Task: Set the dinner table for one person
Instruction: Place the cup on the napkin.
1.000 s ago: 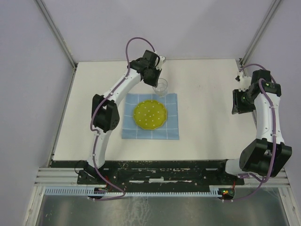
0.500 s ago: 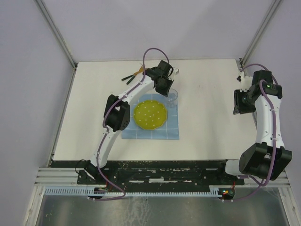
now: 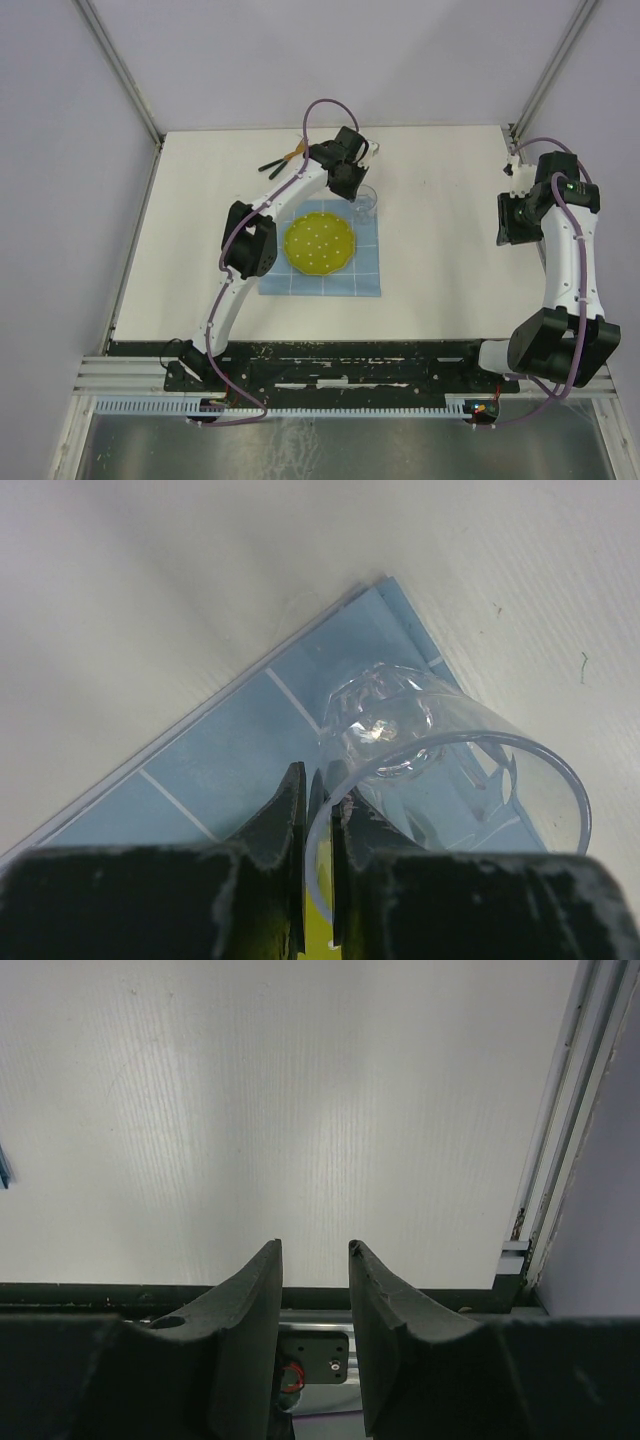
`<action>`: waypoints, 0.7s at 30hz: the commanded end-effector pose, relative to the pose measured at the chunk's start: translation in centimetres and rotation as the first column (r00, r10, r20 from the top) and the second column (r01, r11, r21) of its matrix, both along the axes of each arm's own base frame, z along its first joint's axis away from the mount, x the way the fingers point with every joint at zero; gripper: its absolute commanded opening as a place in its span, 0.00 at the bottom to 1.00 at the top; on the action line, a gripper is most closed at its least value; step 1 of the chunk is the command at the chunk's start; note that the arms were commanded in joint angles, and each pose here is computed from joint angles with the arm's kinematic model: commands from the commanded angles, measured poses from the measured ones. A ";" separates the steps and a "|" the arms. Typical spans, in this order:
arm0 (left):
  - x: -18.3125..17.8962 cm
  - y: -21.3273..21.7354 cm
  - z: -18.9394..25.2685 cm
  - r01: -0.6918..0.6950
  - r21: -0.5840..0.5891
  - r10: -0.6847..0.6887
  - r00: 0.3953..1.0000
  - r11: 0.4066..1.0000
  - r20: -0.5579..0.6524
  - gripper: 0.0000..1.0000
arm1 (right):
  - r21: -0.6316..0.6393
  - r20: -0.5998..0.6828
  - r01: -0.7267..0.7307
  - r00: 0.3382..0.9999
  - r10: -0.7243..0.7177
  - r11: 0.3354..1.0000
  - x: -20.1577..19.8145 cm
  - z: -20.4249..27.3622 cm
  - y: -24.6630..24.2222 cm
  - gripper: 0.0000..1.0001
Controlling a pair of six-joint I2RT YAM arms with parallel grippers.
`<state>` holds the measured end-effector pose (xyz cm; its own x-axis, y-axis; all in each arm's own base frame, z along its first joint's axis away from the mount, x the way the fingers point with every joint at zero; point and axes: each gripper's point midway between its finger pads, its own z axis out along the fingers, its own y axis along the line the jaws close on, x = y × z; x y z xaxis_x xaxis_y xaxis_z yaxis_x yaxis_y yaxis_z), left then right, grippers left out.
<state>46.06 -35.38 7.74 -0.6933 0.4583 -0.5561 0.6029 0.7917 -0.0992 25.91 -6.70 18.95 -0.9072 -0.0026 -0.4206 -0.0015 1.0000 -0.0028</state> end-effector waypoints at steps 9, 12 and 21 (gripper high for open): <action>2.0 1.6 1.2 -0.009 0.054 0.004 0.996 0.999 0.086 0.03 | -0.021 0.036 0.004 0.999 -0.003 1.000 0.3 0.7 -0.3 0.41; 2.1 1.8 1.0 -0.012 0.061 0.007 0.996 0.998 0.084 0.03 | -0.018 0.035 0.003 0.999 -0.002 1.000 0.4 0.7 -0.3 0.41; 2.2 1.7 0.5 -0.015 0.047 0.011 0.997 0.999 0.072 0.03 | -0.017 0.031 0.000 1.000 0.000 1.000 0.3 0.8 -0.2 0.41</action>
<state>47.09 -33.24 7.44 -0.6945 0.4732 -0.5420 0.5772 0.8162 -0.0270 25.79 -6.79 18.80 -0.9099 -0.0020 -0.4147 0.0010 1.0000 -0.0070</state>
